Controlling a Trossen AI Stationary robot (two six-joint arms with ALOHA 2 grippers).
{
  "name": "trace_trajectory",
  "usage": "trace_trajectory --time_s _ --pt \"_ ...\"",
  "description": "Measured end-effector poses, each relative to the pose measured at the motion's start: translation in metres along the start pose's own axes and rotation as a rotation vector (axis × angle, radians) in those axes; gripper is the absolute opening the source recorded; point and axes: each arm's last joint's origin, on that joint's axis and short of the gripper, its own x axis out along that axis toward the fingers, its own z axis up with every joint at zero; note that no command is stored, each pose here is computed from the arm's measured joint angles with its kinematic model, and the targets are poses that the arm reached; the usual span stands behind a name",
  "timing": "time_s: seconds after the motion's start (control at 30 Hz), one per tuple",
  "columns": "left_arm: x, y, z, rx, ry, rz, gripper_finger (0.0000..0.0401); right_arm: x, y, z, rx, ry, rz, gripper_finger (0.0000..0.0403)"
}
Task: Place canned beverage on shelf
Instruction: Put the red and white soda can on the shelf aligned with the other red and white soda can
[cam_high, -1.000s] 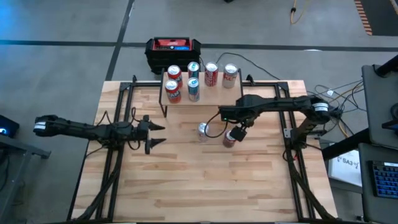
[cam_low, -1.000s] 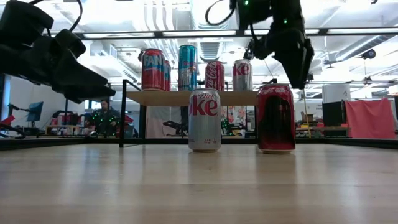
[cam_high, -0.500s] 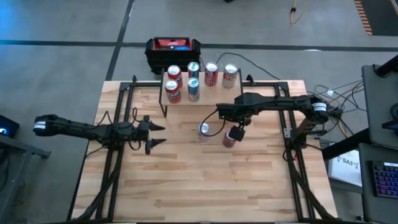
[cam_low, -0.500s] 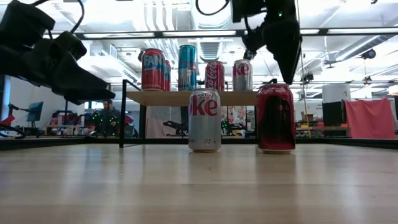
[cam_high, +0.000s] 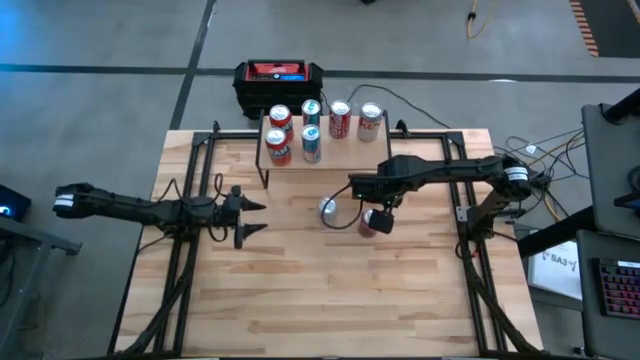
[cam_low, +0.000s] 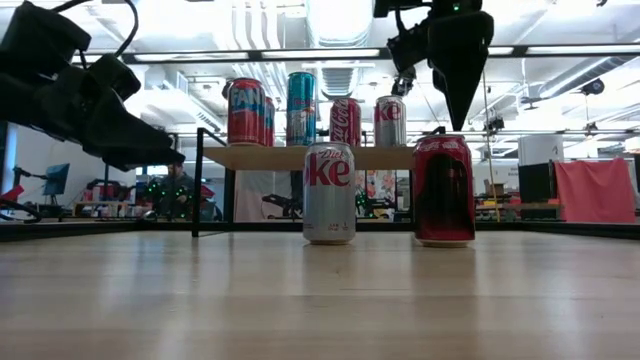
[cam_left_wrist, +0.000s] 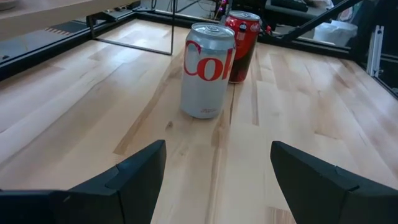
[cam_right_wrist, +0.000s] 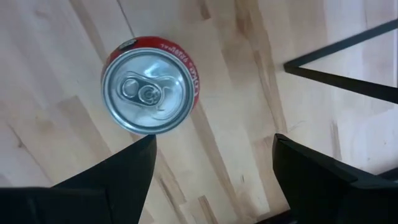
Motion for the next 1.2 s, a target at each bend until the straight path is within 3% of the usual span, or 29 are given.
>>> trace_trajectory --time_s 0.3,0.83,1.2 --pt "-0.007 0.0 0.007 -0.016 -0.088 -0.017 0.0275 0.0 0.0 0.001 0.005 -0.011 0.003 0.0299" --pt "-0.031 0.0 0.029 -0.065 -0.361 -0.072 0.0275 0.001 0.002 0.008 0.009 -0.081 0.023 0.0299" --pt "-0.037 -0.001 0.038 -0.074 -0.415 -0.083 0.0275 0.003 0.004 0.012 0.041 -0.122 0.04 0.0299"
